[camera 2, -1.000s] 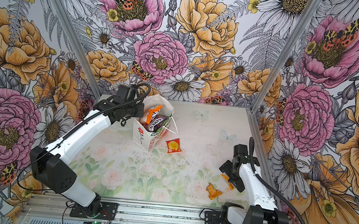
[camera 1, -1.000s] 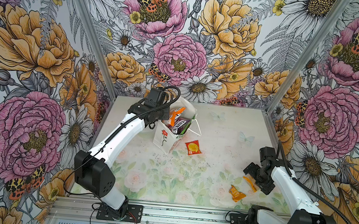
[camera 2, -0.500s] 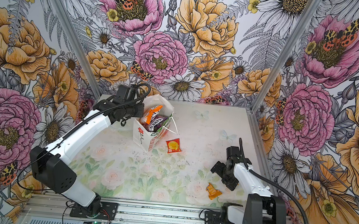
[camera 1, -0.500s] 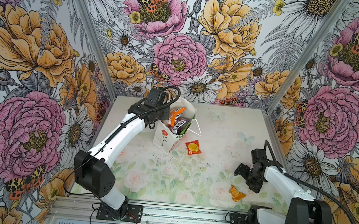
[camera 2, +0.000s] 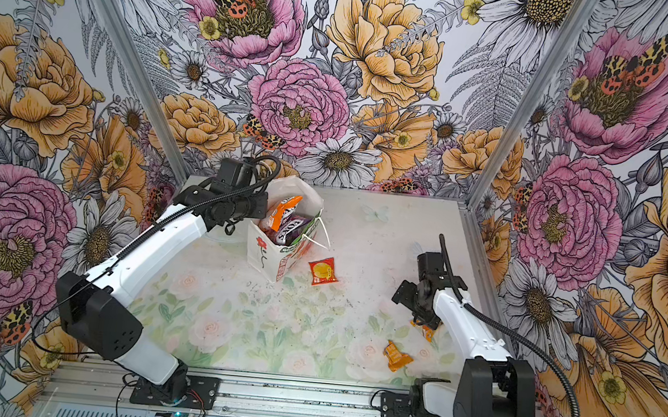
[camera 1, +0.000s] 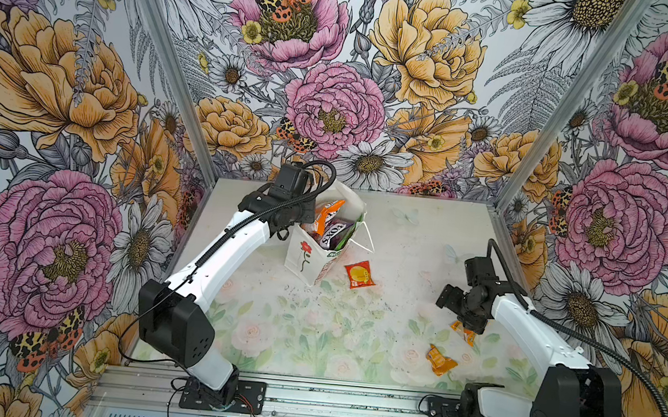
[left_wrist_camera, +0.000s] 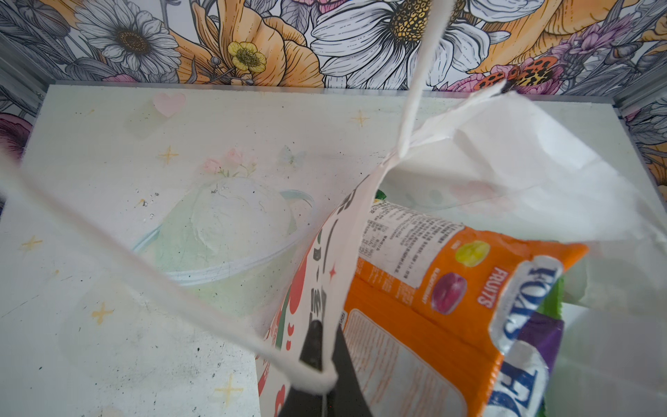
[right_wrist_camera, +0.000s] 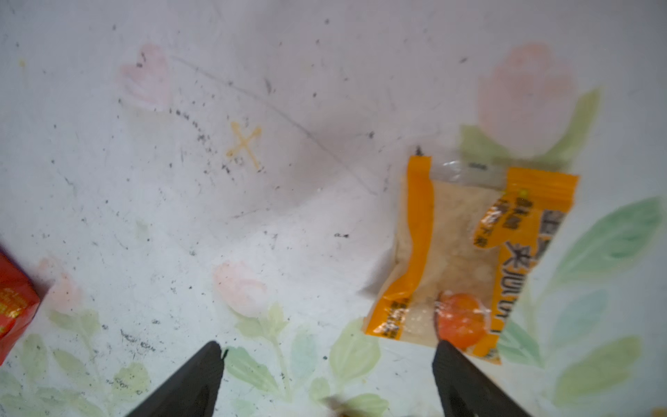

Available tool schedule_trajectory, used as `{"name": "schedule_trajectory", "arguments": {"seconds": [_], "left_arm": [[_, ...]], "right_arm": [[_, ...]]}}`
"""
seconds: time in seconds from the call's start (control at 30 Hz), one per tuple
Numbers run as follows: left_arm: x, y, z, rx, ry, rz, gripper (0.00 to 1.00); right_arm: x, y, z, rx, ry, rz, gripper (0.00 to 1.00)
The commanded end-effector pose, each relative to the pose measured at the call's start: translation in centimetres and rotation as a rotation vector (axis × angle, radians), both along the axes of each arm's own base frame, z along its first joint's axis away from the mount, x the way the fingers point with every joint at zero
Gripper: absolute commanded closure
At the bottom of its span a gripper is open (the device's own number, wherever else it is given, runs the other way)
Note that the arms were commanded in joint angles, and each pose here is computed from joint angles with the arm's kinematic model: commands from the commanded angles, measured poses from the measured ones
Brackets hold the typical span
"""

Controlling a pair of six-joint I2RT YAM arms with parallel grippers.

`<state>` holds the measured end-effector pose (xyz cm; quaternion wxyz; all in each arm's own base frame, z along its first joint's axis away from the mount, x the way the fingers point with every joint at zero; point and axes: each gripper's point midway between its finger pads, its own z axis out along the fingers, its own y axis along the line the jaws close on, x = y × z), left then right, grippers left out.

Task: Place the snacks into the paper bag
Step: 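Lower the right gripper onto the yellow biscuit packet and close on it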

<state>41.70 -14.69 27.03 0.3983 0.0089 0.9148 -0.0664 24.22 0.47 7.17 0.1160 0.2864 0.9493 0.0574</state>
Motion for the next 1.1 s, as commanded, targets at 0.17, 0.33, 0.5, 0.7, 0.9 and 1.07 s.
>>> {"name": "schedule_trajectory", "arguments": {"seconds": [0.17, 0.33, 0.5, 0.7, 0.9, 1.07], "left_arm": [[0.9, -0.4, 2.1, -0.004, -0.088, -0.004, 1.0], [0.9, -0.5, 2.0, -0.007, -0.084, -0.009, 1.0], [1.0, -0.6, 1.8, -0.008, -0.075, -0.013, 1.0], [1.1, -0.6, 1.6, -0.003, -0.073, -0.011, 1.0], [1.1, -0.5, 1.4, 0.003, -0.069, -0.008, 1.0], [1.1, -0.5, 1.5, 0.005, -0.071, -0.007, 1.0]], "right_arm": [[-0.9, -7.6, 0.5, -0.008, -0.024, -0.285, 0.18], [-1.3, -8.4, -1.6, 0.101, -0.044, -0.392, 0.32], [-1.0, -6.8, -3.4, 0.171, -0.017, -0.355, 0.48], [-0.5, -4.5, -4.5, 0.156, 0.016, -0.271, 0.55], [-0.2, -2.5, -5.9, 0.176, 0.049, -0.221, 0.73], [-0.3, -1.7, -6.3, 0.184, 0.049, -0.203, 0.86]]}}
